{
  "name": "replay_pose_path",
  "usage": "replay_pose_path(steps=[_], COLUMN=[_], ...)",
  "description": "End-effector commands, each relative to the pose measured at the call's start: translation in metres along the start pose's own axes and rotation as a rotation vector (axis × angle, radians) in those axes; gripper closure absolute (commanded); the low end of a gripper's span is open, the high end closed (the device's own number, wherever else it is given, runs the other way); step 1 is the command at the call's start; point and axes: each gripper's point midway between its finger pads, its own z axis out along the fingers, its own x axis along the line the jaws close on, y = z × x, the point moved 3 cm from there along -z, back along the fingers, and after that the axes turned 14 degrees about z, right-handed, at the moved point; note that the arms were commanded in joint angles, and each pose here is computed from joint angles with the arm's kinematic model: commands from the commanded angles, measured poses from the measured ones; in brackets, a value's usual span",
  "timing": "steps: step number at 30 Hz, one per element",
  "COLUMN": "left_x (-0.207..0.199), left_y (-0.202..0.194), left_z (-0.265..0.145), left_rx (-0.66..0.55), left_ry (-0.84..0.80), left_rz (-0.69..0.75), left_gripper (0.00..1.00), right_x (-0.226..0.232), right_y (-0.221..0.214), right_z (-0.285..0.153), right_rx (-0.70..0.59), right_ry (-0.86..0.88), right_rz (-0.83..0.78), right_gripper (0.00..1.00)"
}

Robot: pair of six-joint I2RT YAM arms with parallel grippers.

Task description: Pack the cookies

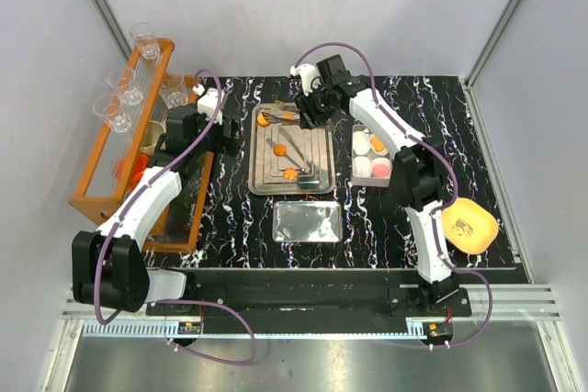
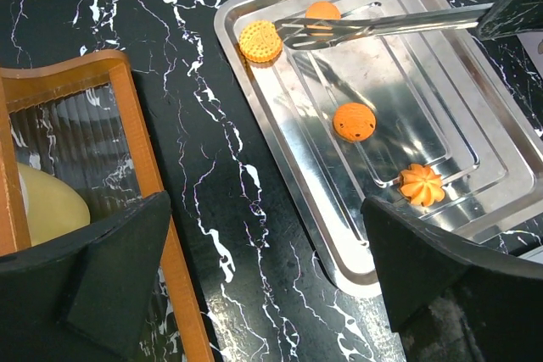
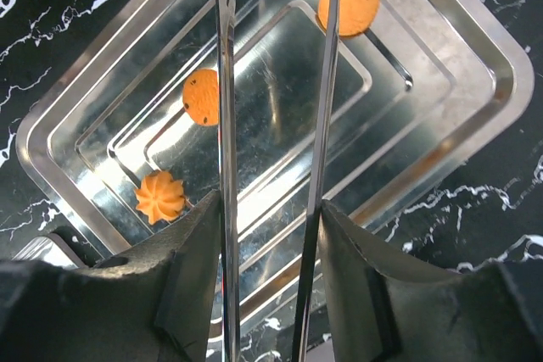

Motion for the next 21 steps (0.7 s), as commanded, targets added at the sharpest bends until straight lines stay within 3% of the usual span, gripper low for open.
replay_pose_path(steps=[1,21], left_x=[0.007,0.012], left_y=[0.006,-0.001], left_z=[0.004,0.011], left_rx=[-0.018,0.016], left_ry=[0.032,0.054], left_rz=[0.029,0.037], left_gripper=[0.01,0.01], right_x=[0.015,0.009], right_y=[0.023,0.013], right_z=[0.008,0.050], right_rx=[-0.069,-0.032], right_ry=[0.066,0.107], right_rz=[-0.025,-0.026], right_gripper=[0.48,0.48])
